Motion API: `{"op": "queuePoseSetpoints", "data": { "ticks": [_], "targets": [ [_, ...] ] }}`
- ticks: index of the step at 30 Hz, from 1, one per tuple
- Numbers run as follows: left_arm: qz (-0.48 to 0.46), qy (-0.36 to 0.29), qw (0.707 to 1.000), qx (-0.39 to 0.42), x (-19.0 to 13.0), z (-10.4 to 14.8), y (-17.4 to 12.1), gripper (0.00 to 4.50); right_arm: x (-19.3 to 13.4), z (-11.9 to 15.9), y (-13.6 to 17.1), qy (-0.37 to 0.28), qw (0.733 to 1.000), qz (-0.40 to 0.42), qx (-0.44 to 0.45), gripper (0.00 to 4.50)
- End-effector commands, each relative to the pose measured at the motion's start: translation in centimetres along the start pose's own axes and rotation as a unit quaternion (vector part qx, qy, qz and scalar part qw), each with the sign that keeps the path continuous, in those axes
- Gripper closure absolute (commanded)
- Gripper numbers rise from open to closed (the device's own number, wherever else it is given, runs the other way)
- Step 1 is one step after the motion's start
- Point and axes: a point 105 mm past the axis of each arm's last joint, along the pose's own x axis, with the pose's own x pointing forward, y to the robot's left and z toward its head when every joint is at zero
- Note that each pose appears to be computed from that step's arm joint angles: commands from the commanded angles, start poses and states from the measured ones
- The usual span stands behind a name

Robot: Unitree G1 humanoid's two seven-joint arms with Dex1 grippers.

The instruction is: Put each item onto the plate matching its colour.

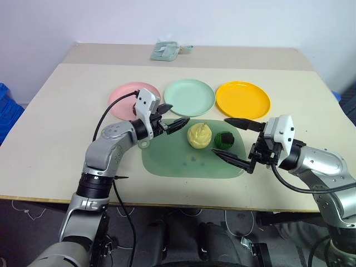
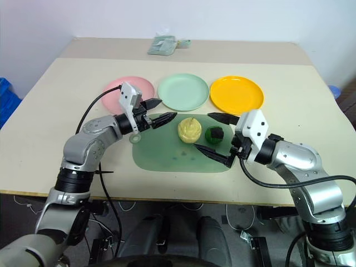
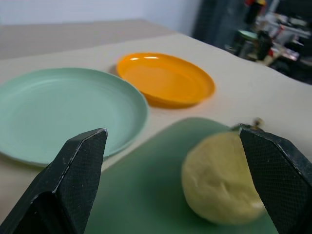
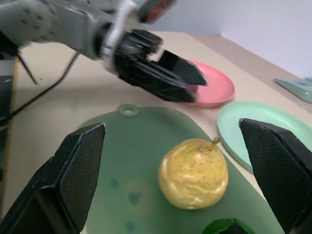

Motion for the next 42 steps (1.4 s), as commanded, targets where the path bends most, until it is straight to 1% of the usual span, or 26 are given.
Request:
{"op": "queuePoseSetpoints", "data": {
  "ticks": [1, 4, 6, 8, 12, 15, 19, 24, 35, 41, 42],
  "targets": [
    [-0.06, -0.014, 0.997, 0.051, -2.0, 1.4, -1.6, 0.06, 1.3, -0.4, -0.9, 0.014, 1.0, -0.028, 0.003, 0.0],
    [-0.085, -0.011, 0.993, 0.084, -4.3, 1.4, -2.2, 0.06, 2.0, -0.9, -1.3, 0.023, 0.999, -0.041, 0.009, 0.0],
    [-0.11, 0.011, 0.988, 0.11, -7.2, 0.8, -2.5, 0.06, 2.7, -1.8, -1.5, 0.033, 0.998, -0.046, 0.02, 0.0],
    [-0.124, 0.025, 0.985, 0.118, -8.9, 0.5, -2.7, 0.06, 3.2, -2.4, -1.4, 0.037, 0.998, -0.044, 0.028, 0.0],
    [-0.147, 0.025, 0.981, 0.124, -11.4, 0.6, -3.4, 0.06, 4.3, -2.7, -0.9, 0.036, 0.998, -0.028, 0.043, 0.0],
    [-0.155, 0.032, 0.978, 0.133, -12.5, 0.3, -4.0, 0.06, 5.0, -2.7, -0.6, 0.032, 0.998, -0.013, 0.053, 0.0],
    [-0.157, 0.029, 0.978, 0.131, -13.1, 0.5, -4.6, 0.06, 6.1, -2.7, -0.1, 0.029, 0.998, 0.008, 0.061, 0.0],
    [-0.16, 0.029, 0.978, 0.129, -13.4, 0.6, -5.3, 0.06, 6.8, -2.9, -0.2, 0.029, 0.997, 0.017, 0.066, 0.0],
    [-0.156, 0.02, 0.979, 0.131, -13.2, 1.1, -6.2, 0.06, 8.2, -4.4, -1.5, 0.039, 0.997, 0.002, 0.067, 0.0],
    [-0.155, 0.022, 0.98, 0.122, -13.9, 1.2, -6.7, 0.06, 8.6, -4.9, -1.5, 0.04, 0.997, 0.006, 0.069, 0.0],
    [-0.154, 0.02, 0.981, 0.117, -14.1, 1.2, -6.8, 0.02, 8.6, -5.0, -1.6, 0.04, 0.997, 0.007, 0.069, 0.25]
  ]
}}
